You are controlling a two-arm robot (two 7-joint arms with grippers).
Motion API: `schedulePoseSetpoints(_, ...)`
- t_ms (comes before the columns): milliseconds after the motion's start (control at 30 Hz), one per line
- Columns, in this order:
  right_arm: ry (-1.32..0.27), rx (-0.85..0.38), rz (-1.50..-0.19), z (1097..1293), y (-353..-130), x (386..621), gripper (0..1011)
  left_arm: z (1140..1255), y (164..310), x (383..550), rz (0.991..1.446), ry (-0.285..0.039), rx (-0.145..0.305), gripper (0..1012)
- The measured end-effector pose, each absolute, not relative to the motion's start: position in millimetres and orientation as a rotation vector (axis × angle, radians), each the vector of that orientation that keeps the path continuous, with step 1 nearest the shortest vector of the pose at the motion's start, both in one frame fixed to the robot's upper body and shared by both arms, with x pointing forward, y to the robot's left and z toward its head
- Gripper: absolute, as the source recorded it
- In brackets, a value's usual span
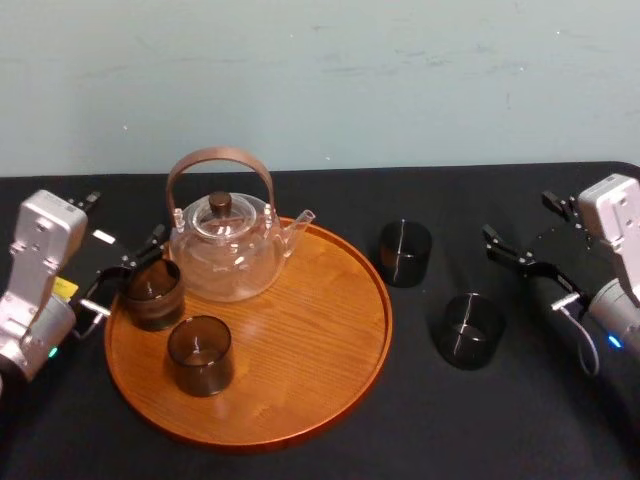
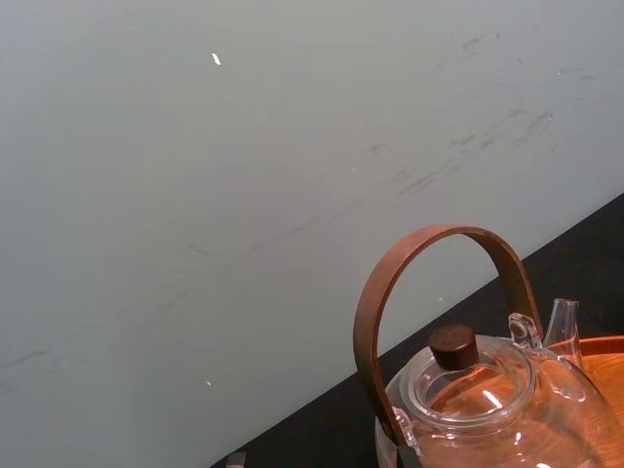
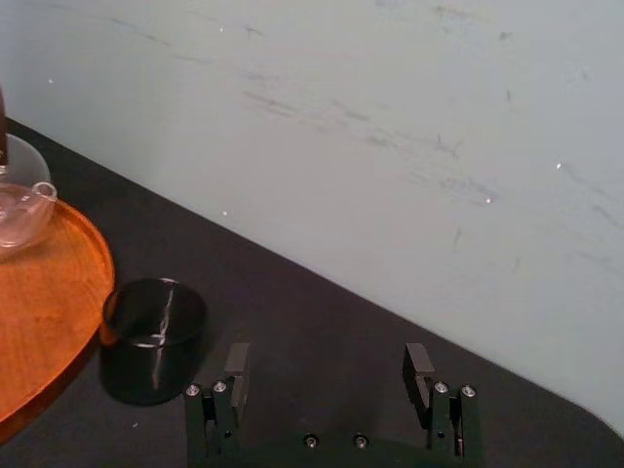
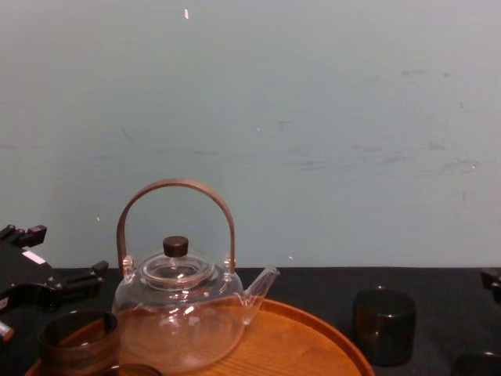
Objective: Pick up the glass from the table and place it on the tray.
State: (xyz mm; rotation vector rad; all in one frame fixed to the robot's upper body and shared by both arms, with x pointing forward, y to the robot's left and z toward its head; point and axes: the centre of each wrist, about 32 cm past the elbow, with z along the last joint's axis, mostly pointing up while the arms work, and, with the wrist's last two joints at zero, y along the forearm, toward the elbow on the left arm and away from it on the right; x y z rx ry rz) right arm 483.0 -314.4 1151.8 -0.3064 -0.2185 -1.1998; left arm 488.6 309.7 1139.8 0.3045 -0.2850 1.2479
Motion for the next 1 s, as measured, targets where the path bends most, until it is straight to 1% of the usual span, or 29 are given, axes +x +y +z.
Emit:
schedulePoseSetpoints(267, -0.162, -0.309, -1.169, 1163.3, -321.9, 472.1, 1002, 1139.8, 309.7, 488.6, 1.248, -0.285, 0.304, 1001)
schedulePoseSetpoints(500, -0.124, -0.331, -1.132, 1175.5, -333.5, 451.1, 1002, 1139.8, 309.7, 488.6, 1.248, -0.285, 0.304, 1002)
schedulePoseSetpoints(700, -0.107, -0.361, -1.087, 1180.0, -341.8, 437.2, 1002, 1139.8, 309.7, 488.6, 1.248, -0.285, 0.304, 1001)
schedulePoseSetpoints(1000, -0.064, -0.425, -0.984, 1183.1, -354.0, 416.9, 1002, 1139.8, 309.7, 488.6, 1.248, -0.285, 0.304, 1001)
